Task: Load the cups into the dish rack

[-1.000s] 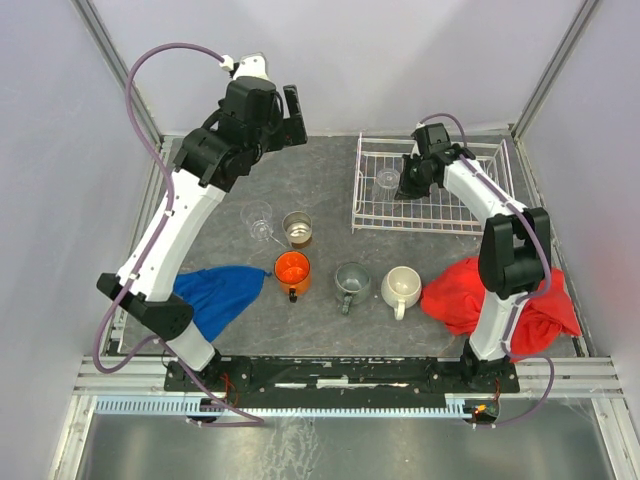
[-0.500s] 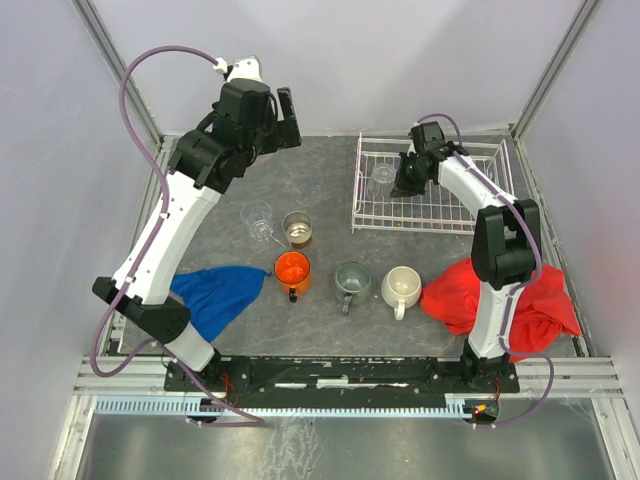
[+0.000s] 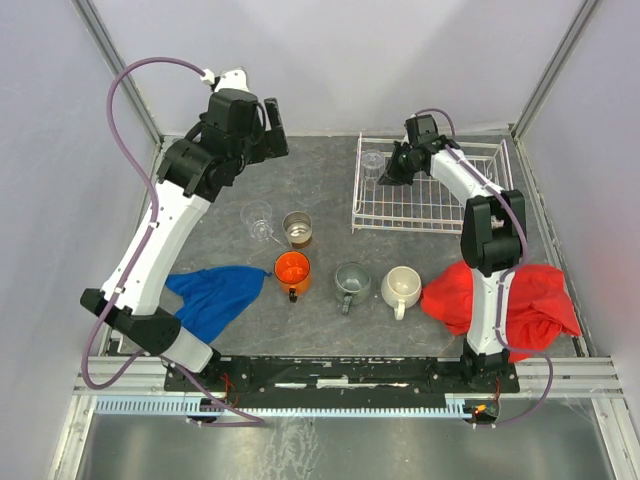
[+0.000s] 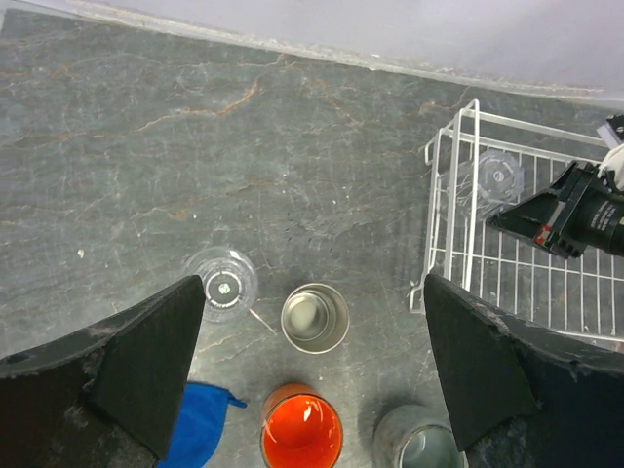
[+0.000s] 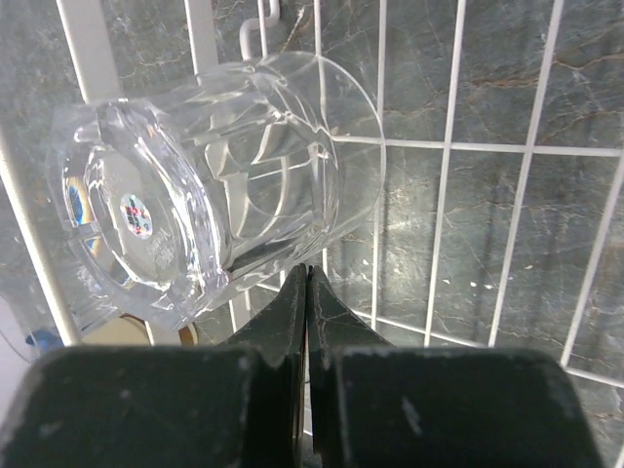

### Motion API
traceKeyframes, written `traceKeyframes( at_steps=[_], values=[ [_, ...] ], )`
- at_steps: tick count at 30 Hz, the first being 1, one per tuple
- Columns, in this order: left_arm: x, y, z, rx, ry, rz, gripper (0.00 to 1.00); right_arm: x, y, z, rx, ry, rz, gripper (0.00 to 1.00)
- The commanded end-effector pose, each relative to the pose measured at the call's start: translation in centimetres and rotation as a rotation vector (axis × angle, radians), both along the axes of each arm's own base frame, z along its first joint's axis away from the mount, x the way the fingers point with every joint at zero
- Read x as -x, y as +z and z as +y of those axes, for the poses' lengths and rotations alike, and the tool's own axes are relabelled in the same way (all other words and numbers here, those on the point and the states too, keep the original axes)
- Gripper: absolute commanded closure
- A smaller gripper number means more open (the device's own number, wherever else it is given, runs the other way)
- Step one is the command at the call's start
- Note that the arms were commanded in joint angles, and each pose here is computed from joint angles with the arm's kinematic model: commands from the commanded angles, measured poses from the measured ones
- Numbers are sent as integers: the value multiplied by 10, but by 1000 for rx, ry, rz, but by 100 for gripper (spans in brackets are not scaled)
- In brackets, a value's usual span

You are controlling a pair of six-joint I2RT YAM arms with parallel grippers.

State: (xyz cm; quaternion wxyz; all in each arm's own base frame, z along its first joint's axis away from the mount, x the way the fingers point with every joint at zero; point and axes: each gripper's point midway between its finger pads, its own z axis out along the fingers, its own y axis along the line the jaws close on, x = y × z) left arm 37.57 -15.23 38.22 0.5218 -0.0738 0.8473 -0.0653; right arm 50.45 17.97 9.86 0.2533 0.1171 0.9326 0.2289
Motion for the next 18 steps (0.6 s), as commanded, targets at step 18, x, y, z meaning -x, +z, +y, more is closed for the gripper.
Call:
traceKeyframes(
  at_steps=[18],
  values=[
    [25,-90,74,9,221,175,1,-19,44,7,-105,-29,-116,84]
  ],
)
